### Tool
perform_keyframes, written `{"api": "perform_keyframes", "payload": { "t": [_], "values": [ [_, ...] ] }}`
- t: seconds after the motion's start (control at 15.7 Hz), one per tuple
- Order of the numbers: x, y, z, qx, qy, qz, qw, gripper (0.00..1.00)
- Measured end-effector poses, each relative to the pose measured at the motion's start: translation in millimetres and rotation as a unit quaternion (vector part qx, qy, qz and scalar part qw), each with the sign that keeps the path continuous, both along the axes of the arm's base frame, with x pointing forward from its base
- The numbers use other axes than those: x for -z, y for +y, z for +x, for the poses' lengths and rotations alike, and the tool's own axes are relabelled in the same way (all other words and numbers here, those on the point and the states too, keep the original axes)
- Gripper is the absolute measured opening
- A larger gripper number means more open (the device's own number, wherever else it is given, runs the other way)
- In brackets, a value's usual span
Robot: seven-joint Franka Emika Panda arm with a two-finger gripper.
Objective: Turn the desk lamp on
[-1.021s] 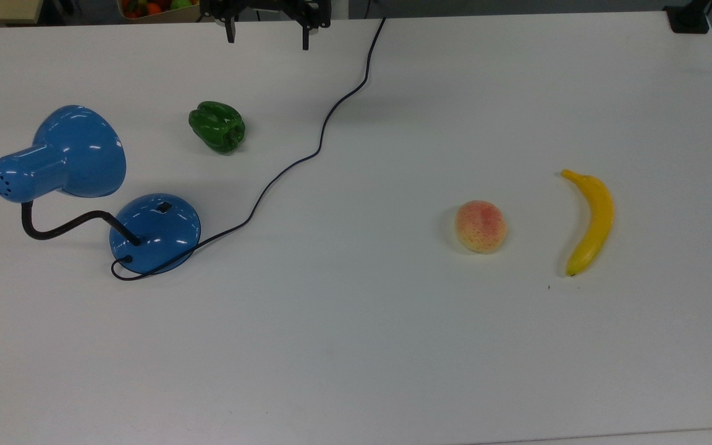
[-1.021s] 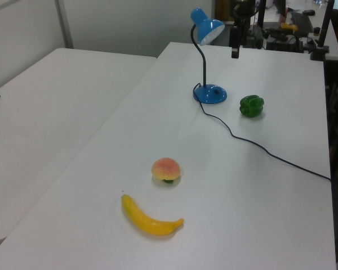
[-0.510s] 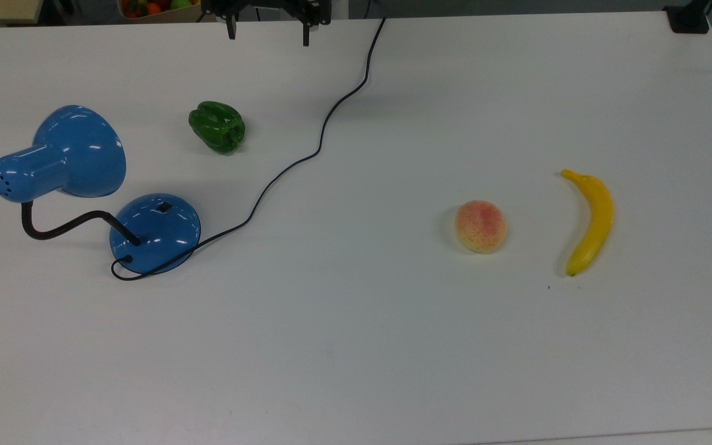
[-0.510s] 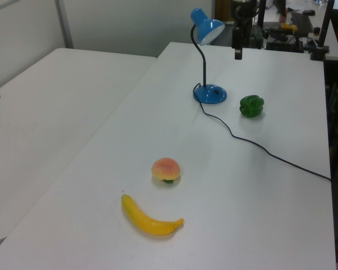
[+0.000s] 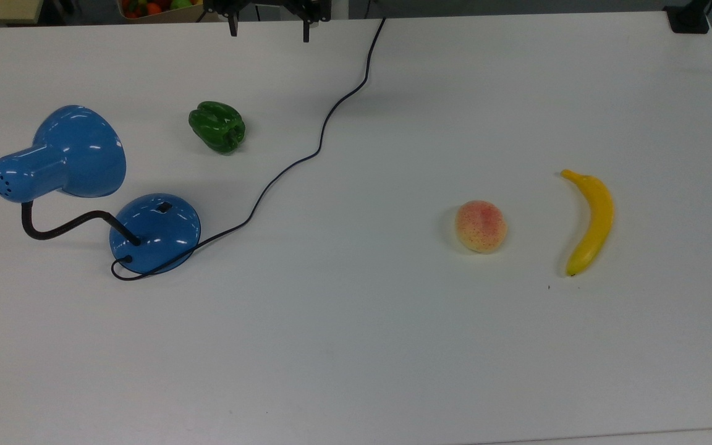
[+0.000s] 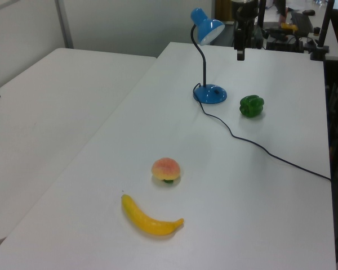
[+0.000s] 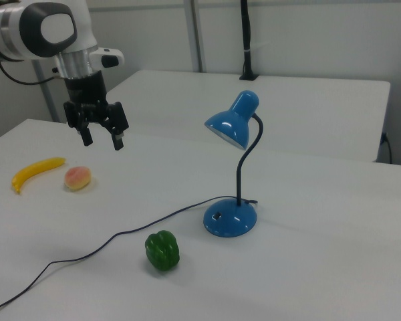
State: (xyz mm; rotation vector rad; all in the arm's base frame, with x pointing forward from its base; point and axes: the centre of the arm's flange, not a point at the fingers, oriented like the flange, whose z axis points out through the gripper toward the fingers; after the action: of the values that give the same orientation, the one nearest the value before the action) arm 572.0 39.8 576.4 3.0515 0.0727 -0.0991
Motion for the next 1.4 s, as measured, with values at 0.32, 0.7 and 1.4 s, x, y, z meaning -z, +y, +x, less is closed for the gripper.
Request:
{"api": "perform_keyframes", "payload": {
  "t": [0.32,0.7,1.4],
  "values": [
    [0,0,0,-0.007,0.001,0.0,1.0,0.53],
    [0,0,0,-0.008,0.001,0.001,1.0,0.01],
    [41,-52,11,0.036,0.015,0.001,0.9992,0.01]
  ]
}}
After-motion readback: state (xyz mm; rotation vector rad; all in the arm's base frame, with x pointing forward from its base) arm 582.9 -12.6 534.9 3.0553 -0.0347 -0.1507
